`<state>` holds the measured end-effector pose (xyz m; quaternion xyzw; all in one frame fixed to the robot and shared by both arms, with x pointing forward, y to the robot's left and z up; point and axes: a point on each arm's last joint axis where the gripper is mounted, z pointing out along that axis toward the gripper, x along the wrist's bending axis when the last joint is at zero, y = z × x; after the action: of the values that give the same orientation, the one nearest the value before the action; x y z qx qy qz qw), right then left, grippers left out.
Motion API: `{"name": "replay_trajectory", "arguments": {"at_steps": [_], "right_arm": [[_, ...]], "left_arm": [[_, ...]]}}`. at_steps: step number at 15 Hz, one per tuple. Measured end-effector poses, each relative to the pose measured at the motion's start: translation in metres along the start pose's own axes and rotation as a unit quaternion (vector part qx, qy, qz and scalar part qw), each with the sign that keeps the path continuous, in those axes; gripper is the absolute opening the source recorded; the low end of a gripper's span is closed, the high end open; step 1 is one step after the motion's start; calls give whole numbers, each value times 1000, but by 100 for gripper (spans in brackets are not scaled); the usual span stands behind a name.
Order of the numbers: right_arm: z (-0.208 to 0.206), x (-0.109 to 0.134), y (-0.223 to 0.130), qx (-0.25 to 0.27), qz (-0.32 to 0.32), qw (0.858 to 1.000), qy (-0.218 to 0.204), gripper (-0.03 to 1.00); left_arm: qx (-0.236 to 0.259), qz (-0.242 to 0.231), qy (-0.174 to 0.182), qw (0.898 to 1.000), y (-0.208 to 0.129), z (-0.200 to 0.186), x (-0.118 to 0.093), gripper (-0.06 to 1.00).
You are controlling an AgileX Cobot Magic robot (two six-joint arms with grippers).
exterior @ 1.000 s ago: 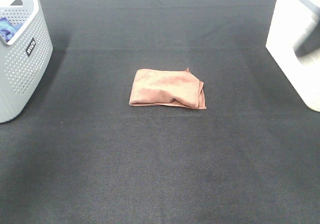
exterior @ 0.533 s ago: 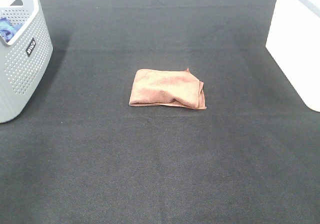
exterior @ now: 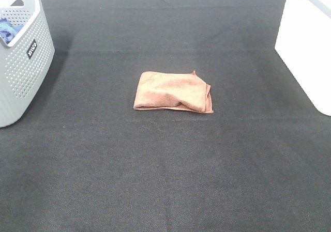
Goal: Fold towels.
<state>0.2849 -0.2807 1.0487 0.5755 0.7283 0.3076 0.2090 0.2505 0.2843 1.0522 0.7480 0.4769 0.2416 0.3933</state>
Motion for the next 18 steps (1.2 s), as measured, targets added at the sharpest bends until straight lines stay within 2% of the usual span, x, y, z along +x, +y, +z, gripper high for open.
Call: {"name": "replay_trajectory", "arguments": {"at_steps": [12, 15, 18], "right_arm": [[0, 0, 0, 0, 1, 1000, 0, 79], [-1, 0, -1, -5, 0, 1000, -1, 79], [-13, 3, -8, -51, -7, 999, -5, 79]], "left_arm": [[-4, -1, 2, 1000, 1, 1, 0, 53], [-20, -35, 56, 998, -1, -2, 1, 53], [-68, -50, 105, 991, -8, -14, -4, 53]]}}
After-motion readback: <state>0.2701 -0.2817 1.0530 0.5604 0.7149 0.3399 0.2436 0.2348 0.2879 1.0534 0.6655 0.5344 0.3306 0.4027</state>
